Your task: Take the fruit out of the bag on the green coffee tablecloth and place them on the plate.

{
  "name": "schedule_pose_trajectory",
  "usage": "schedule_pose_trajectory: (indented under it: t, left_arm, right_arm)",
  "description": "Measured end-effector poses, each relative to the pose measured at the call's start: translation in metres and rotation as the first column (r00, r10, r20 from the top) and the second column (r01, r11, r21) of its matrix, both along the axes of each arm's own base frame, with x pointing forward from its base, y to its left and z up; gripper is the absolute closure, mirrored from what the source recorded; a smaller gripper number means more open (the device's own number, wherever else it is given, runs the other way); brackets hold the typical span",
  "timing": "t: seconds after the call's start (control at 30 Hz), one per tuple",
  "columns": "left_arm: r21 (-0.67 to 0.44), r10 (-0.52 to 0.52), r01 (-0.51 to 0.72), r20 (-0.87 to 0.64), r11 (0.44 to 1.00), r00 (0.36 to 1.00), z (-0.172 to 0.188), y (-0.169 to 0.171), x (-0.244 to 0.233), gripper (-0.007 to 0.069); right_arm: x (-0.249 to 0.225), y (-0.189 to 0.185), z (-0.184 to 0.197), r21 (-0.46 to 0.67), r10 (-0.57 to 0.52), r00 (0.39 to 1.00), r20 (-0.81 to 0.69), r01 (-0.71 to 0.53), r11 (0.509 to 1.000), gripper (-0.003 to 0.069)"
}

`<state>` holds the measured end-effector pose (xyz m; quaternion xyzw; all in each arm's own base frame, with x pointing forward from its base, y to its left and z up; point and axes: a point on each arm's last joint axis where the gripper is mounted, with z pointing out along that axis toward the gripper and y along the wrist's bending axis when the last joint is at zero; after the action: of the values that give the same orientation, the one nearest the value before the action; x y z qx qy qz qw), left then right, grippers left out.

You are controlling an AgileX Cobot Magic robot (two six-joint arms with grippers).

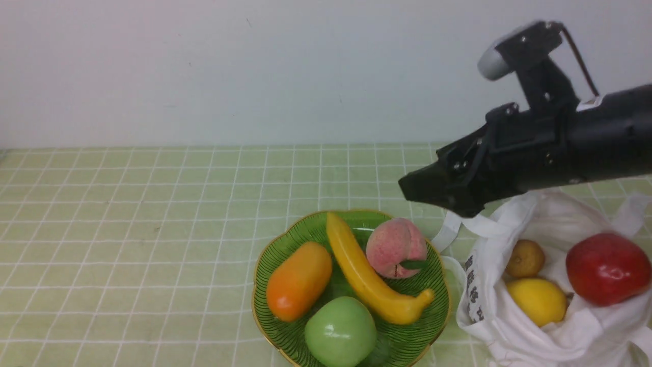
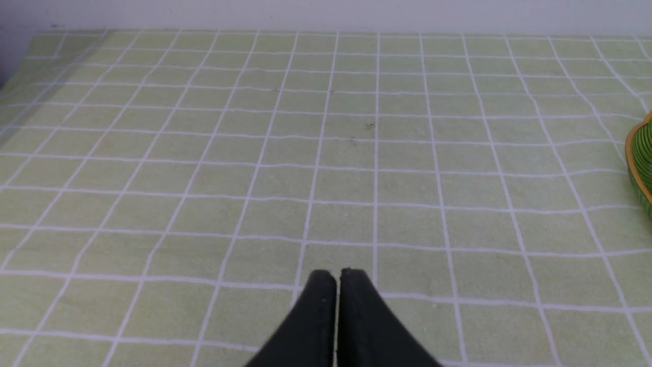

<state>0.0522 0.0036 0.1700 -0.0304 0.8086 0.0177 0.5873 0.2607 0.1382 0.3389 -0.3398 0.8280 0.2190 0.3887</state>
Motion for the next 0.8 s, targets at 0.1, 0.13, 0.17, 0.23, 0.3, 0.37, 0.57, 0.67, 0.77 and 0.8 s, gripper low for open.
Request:
schedule_pose_trajectory:
  t: [0.1, 0.13, 0.17, 0.23, 0.3, 0.37, 0.57, 0.67, 0.77, 0.8]
  left_arm:
    - [0.0, 0.0, 0.0, 0.0, 1.0, 1.0, 0.0, 0.0, 0.0, 0.0633]
    - [0.0, 0.0, 0.0, 0.0, 1.0, 1.0, 0.0, 0.0, 0.0, 0.0633]
    - [0.0, 0.0, 0.0, 0.0, 1.0, 1.0, 0.0, 0.0, 0.0, 0.0633]
    - [0.0, 0.0, 0.0, 0.0, 1.0, 1.0, 0.0, 0.0, 0.0, 0.0633]
    - [0.0, 0.0, 0.0, 0.0, 1.0, 1.0, 0.0, 0.0, 0.0, 0.0633]
    - [0.0, 0.0, 0.0, 0.0, 1.0, 1.0, 0.0, 0.0, 0.0, 0.0633]
    - [0.0, 0.0, 0.0, 0.0, 1.0, 1.0, 0.0, 0.0, 0.0, 0.0633]
    - [0.0, 0.0, 0.0, 0.0, 1.0, 1.0, 0.0, 0.0, 0.0, 0.0633]
    - [0.0, 0.0, 0.0, 0.0, 1.0, 1.0, 0.0, 0.0, 0.0, 0.0633]
    - [0.0, 0.0, 0.0, 0.0, 1.0, 1.0, 0.0, 0.0, 0.0, 0.0633]
  right_arm:
    - [-0.015, -0.011, 0.021, -0.085, -0.031, 0.998, -0.059, 0.026, 0.996, 0.0265]
    - [-0.019, -0.015, 0.029, -0.117, -0.053, 0.996, -0.075, 0.044, 0.992, 0.0305]
    - [-0.028, -0.025, 0.037, -0.192, -0.1, 0.988, -0.116, 0.077, 0.978, 0.0365]
    - [-0.038, -0.042, 0.045, -0.305, -0.213, 0.969, -0.122, 0.168, 0.938, 0.0461]
    - [-0.045, -0.053, 0.051, -0.352, -0.283, 0.955, -0.09, 0.236, 0.906, 0.0536]
    - [-0.049, -0.059, 0.054, -0.372, -0.329, 0.942, -0.065, 0.283, 0.884, 0.0582]
    - [-0.1, -0.085, 0.064, -0.309, -0.424, 0.906, 0.011, 0.407, 0.86, 0.0671]
    - [-0.138, -0.097, 0.05, -0.249, -0.427, 0.904, 0.034, 0.421, 0.872, 0.0671]
    - [-0.167, -0.105, 0.025, -0.114, -0.42, 0.898, 0.131, 0.434, 0.894, 0.0673]
    - [-0.172, -0.107, 0.018, -0.076, -0.42, 0.894, 0.157, 0.435, 0.897, 0.0673]
